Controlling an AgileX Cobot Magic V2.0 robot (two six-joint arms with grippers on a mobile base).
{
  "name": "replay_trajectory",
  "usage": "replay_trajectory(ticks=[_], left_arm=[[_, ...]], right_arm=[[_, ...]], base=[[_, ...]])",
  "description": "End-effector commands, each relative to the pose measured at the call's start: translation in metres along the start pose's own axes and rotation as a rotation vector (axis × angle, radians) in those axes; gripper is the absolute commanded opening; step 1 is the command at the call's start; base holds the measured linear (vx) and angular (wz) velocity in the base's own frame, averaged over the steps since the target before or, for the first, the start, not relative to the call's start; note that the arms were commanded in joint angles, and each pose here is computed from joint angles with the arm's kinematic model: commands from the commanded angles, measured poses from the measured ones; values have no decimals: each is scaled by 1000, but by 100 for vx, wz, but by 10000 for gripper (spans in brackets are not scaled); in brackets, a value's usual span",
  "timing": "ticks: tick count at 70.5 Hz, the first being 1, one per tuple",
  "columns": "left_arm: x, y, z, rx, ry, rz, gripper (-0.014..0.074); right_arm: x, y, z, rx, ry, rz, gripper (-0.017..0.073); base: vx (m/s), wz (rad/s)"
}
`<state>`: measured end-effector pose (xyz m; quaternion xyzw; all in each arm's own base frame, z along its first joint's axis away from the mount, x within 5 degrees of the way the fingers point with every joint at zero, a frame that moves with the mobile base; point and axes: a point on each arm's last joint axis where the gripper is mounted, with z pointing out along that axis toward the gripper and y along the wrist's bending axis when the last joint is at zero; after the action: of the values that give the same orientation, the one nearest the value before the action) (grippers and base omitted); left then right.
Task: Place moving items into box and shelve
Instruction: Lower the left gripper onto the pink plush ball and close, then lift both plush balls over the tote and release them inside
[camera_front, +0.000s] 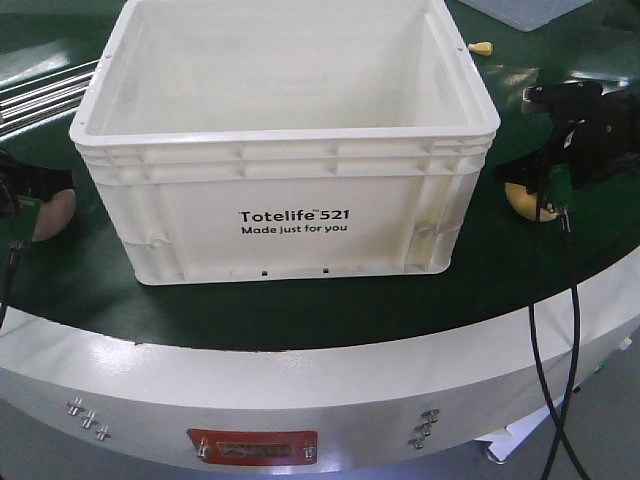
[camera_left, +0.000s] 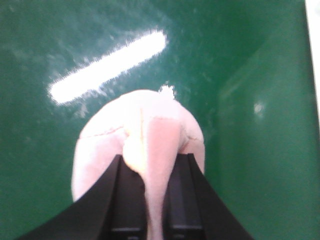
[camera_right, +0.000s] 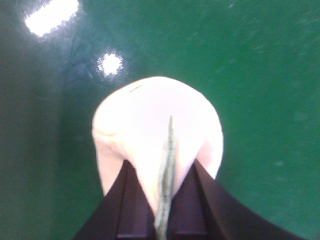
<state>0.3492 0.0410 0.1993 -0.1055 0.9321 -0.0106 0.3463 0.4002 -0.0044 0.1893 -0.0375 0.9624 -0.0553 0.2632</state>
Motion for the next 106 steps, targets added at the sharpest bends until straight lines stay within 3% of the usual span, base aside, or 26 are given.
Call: replay_trajectory(ticks=[1, 31, 62, 66, 73, 84, 99, 106], left_arm=[[-31, -4, -35, 18, -219, -21, -26], [-65, -8, -126, 48, -604, -19, -26], [-72, -17, -211, 98, -912, -7, -26], [-72, -24, -214, 125, -931, 3, -26], [-75, -45, -217, 190, -938, 45, -26], [-79, -85, -219, 323, -931, 100, -26], [-74, -144, -203, 462, -873, 213, -23], [-71, -162, -191, 489, -851, 252, -20]], right_arm=[[-30, -10, -46, 30, -192, -10, -15], [-55, -21, -143, 55, -471, 13, -15], [-57, -24, -227, 50, -775, 41, -15], [-58, -21, -232, 33, -802, 47, -15], [-60, -4, -238, 8, -842, -28, -15], [-62, 46, -248, -109, -906, -148, -15], [-59, 106, -257, -268, -970, -247, -15], [-57, 128, -252, -319, -968, -282, -15]], base=[[0, 0], [0, 0], [0, 0], [0, 0], [0, 0], [0, 0], [0, 0], [0, 0]])
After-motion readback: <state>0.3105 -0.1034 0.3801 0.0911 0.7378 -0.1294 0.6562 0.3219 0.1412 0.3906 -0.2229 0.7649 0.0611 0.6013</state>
